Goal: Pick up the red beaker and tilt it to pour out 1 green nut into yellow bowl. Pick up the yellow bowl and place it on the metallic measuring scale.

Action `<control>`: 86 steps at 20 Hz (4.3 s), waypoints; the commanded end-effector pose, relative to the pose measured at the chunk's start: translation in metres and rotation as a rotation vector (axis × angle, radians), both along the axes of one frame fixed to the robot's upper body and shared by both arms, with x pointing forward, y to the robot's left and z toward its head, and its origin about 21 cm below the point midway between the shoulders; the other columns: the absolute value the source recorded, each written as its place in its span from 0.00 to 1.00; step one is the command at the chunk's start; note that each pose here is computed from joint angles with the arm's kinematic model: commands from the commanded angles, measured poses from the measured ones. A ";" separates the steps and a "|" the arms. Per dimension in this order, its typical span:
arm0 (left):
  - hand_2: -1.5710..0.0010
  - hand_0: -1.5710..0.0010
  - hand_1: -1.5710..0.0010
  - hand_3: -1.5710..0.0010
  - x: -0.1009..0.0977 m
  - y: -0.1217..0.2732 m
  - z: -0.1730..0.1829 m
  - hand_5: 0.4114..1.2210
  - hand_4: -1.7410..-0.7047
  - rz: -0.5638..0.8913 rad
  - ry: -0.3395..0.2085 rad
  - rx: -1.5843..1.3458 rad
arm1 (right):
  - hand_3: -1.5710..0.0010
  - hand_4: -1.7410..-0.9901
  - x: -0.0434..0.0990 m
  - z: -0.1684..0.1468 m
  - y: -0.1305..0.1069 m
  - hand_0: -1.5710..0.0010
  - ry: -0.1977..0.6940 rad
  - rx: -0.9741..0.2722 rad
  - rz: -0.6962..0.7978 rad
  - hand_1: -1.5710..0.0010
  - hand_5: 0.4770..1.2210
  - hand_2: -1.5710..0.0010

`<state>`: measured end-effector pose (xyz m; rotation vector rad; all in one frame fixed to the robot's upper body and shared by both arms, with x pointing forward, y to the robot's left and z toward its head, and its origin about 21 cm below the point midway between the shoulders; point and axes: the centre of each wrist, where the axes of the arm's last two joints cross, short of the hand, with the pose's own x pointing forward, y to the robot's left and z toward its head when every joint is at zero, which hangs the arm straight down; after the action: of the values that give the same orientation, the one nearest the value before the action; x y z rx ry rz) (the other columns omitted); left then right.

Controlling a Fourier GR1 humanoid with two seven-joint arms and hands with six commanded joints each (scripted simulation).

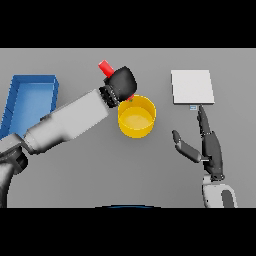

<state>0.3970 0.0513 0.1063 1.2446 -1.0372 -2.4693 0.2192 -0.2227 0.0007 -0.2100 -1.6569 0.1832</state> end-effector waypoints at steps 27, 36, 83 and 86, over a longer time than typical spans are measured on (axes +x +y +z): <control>0.02 0.00 0.00 0.11 0.067 0.026 0.191 1.00 0.02 0.154 -0.290 -0.086 | 1.00 0.73 0.005 0.001 0.010 1.00 -0.039 0.008 0.022 1.00 0.16 1.00; 0.00 0.00 0.00 0.09 0.088 0.190 0.183 1.00 0.00 0.634 -0.177 -0.954 | 1.00 0.69 0.007 0.000 0.003 1.00 -0.058 -0.004 0.044 1.00 0.15 1.00; 0.99 0.99 0.99 0.99 -0.046 0.275 0.003 0.35 0.93 1.230 0.089 -1.442 | 1.00 0.72 0.025 0.019 0.010 1.00 -0.077 -0.263 0.233 1.00 0.31 1.00; 0.99 0.99 0.99 0.99 -0.047 0.273 0.005 0.36 0.92 1.227 0.097 -1.450 | 1.00 0.65 0.038 0.032 0.011 1.00 -0.055 -0.398 0.346 1.00 0.30 1.00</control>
<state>0.3503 0.3242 0.1110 0.7261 -1.0767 -0.5090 0.2575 -0.2116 0.0325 -0.2279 -1.6905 0.7779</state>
